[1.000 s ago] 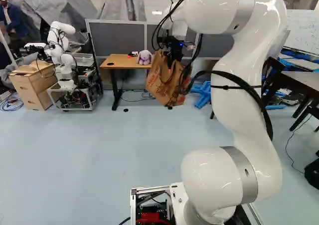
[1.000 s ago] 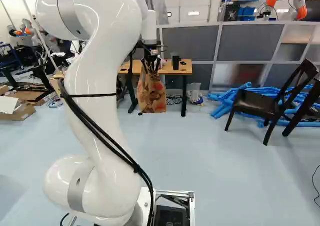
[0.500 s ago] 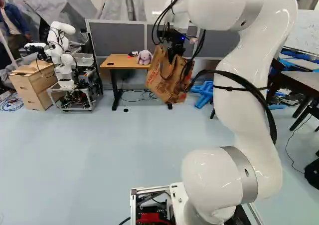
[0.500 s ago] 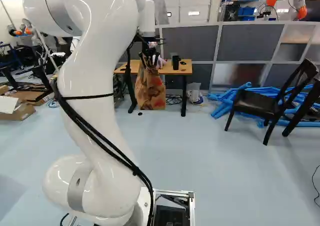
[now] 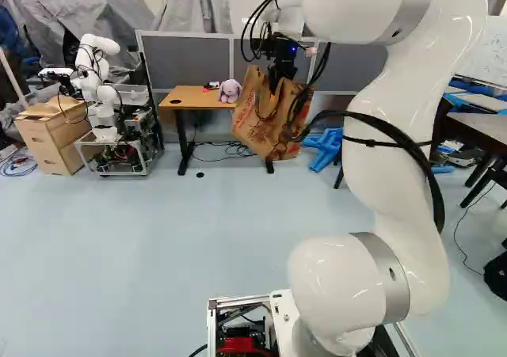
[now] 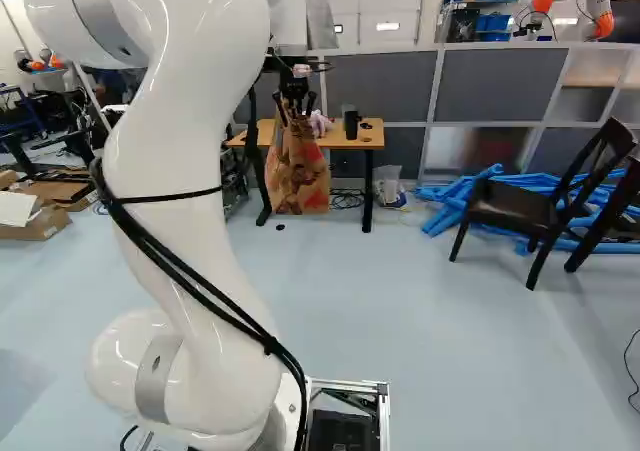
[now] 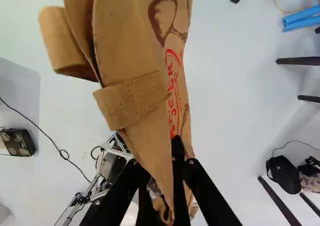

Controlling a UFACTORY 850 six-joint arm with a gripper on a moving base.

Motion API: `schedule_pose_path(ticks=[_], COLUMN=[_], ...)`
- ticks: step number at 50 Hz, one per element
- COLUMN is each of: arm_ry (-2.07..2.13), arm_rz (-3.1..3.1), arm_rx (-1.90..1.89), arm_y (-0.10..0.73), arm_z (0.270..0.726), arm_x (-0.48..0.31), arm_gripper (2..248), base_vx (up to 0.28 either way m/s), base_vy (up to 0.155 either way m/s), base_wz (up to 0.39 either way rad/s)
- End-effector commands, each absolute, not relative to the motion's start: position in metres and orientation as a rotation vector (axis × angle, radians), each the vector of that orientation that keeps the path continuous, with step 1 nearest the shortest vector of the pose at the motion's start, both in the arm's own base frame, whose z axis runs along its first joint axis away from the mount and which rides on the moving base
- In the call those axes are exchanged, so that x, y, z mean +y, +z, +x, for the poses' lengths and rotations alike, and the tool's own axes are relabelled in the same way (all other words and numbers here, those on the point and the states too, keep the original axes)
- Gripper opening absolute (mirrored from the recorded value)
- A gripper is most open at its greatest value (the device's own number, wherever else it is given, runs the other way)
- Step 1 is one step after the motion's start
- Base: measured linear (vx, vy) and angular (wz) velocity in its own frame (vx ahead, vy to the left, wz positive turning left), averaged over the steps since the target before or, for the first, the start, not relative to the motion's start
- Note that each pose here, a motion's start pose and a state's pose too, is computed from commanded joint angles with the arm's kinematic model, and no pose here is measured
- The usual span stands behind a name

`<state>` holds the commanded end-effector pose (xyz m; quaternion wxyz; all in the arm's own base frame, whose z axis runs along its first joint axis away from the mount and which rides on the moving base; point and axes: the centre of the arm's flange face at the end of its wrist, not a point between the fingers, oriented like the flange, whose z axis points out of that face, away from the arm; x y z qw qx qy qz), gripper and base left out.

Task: Pick up the bag on the ground and place it on the table

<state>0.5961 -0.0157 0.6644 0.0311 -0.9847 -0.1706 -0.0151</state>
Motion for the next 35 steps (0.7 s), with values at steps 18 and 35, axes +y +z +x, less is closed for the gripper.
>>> schedule_pose_path(ticks=[18,35], arm_ry=[-0.05,-0.05], arm_rz=[-3.034,-3.034], arm_rx=[-0.526,-0.526], arm_y=[0.6679,0.6679], arm_z=[0.5946,0.5946], arm_x=[-0.0157,-0.0157], arm_gripper=[25,25], base_vx=[0.0,0.01], base_vy=[0.0,0.003], base_wz=[0.0,-0.014])
